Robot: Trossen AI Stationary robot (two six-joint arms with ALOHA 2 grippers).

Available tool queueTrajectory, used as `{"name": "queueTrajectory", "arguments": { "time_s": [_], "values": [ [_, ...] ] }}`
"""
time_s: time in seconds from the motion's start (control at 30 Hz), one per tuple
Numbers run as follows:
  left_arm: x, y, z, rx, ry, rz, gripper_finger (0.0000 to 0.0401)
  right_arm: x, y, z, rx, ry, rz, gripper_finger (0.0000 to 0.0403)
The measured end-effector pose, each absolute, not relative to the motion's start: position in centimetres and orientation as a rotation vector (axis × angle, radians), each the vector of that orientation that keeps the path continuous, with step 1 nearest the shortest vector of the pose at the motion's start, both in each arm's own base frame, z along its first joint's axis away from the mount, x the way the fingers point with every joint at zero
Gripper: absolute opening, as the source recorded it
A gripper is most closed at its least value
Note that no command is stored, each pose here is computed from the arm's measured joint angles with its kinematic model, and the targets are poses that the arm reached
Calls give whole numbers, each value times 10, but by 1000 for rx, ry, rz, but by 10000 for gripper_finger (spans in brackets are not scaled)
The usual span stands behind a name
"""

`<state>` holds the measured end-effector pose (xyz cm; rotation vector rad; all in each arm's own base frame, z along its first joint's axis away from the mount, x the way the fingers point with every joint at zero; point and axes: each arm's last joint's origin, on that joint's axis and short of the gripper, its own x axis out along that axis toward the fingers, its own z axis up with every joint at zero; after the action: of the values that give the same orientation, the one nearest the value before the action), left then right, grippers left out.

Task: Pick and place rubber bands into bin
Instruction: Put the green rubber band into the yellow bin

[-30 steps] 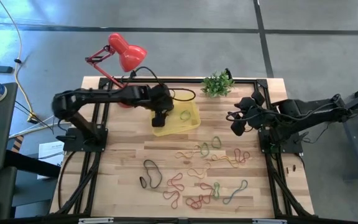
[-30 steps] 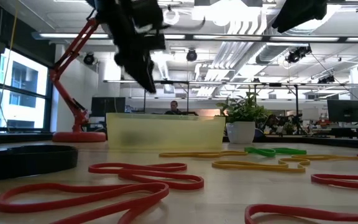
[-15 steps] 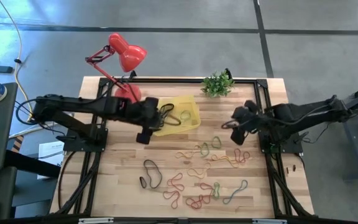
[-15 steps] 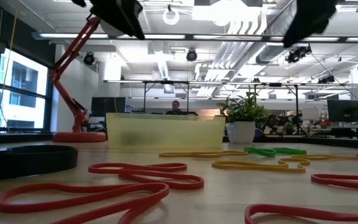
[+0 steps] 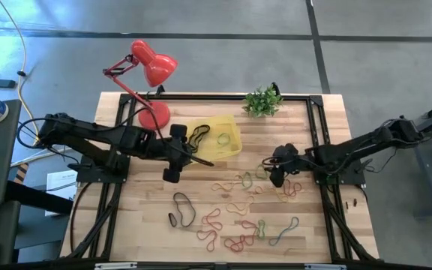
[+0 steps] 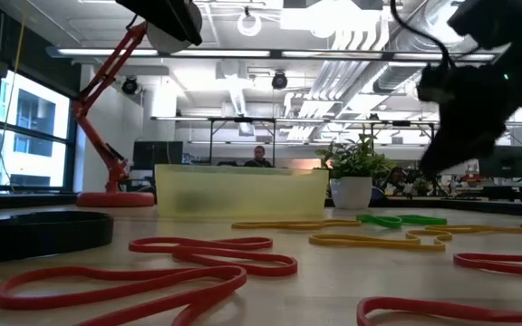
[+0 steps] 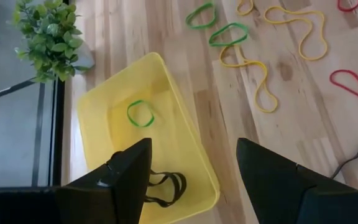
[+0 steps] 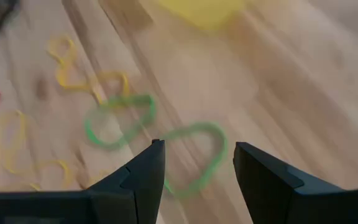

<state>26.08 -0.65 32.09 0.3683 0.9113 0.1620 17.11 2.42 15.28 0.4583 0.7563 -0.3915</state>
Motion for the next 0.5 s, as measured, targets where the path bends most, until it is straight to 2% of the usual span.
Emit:
{"name": "queueTrajectory", "arguments": {
  "time_s": [0.23,0.5],
  "values": [
    [261,-6,321,365,912,165,225,183,27,144,390,814,-385,181],
    [261,-6,321,364,911,166,225,192,26,125,380,909,-475,181]
  ]
}}
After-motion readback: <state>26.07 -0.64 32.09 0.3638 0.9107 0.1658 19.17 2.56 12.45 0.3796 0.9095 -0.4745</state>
